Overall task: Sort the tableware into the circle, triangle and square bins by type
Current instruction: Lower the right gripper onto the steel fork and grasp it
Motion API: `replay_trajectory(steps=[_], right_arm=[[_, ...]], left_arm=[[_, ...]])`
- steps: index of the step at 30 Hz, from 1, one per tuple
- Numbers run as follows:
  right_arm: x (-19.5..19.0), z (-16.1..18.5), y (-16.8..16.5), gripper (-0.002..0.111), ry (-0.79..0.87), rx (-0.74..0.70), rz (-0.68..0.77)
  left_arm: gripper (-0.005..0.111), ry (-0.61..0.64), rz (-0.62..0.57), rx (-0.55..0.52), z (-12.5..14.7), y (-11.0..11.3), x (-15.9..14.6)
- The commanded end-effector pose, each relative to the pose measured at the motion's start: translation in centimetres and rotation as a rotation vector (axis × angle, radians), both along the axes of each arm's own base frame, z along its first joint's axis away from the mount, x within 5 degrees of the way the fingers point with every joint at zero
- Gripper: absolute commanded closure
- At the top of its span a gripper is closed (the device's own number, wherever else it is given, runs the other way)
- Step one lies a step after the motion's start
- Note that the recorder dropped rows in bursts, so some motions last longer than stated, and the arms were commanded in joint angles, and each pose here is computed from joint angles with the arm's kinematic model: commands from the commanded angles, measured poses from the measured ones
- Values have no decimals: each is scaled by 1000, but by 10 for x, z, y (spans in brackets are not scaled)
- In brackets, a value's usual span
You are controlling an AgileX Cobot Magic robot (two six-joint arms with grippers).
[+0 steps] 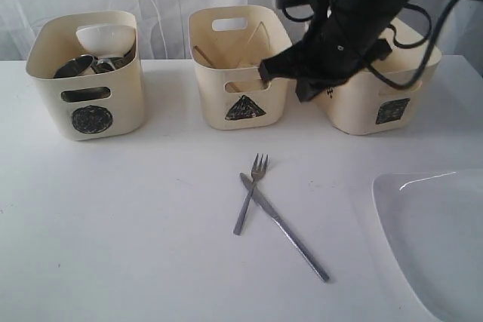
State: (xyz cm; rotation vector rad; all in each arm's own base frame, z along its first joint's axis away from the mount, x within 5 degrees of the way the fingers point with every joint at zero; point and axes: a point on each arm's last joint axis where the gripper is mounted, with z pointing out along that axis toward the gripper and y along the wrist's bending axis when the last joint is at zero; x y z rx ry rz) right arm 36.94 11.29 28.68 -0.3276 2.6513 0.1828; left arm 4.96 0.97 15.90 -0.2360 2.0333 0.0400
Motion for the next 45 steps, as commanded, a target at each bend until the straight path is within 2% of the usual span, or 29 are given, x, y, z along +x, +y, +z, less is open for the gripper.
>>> replay_trajectory(steps=[1,4,7,11,15,17,20,23,25,29,34,40,45], right_arm=[[-57,-9,10,108,159,2,44],[-96,-23,22,108,265,25,99],[-117,-36,33,108,296,20,149],[-119,-50,40,108,261,35,156],[-104,-62,46,107,117,72,156],[-92,-69,50,101,28,75,184],[-72,-78,60,81,-81,152,122],[-58,-74,71,60,-83,246,54],[-51,-71,76,55,-88,261,47],[-43,-74,81,62,-18,338,-96],[-30,-83,93,68,111,345,-150],[-18,-97,100,68,377,183,-201],[-8,-96,101,68,365,161,-265]], left_arm=[[107,12,7,-7,-2,0,-1],[107,12,7,-7,-2,0,-1],[107,12,7,-7,-2,0,-1],[107,12,7,-7,-2,0,-1],[107,12,7,-7,-2,0,-1],[107,12,7,-7,-2,0,-1],[107,12,7,-7,-2,0,-1],[107,12,7,-7,-2,0,-1],[107,12,7,-7,-2,0,-1],[107,12,7,-7,-2,0,-1],[107,12,7,-7,-2,0,-1],[107,12,7,-7,-2,0,-1],[107,12,7,-7,-2,0,-1]])
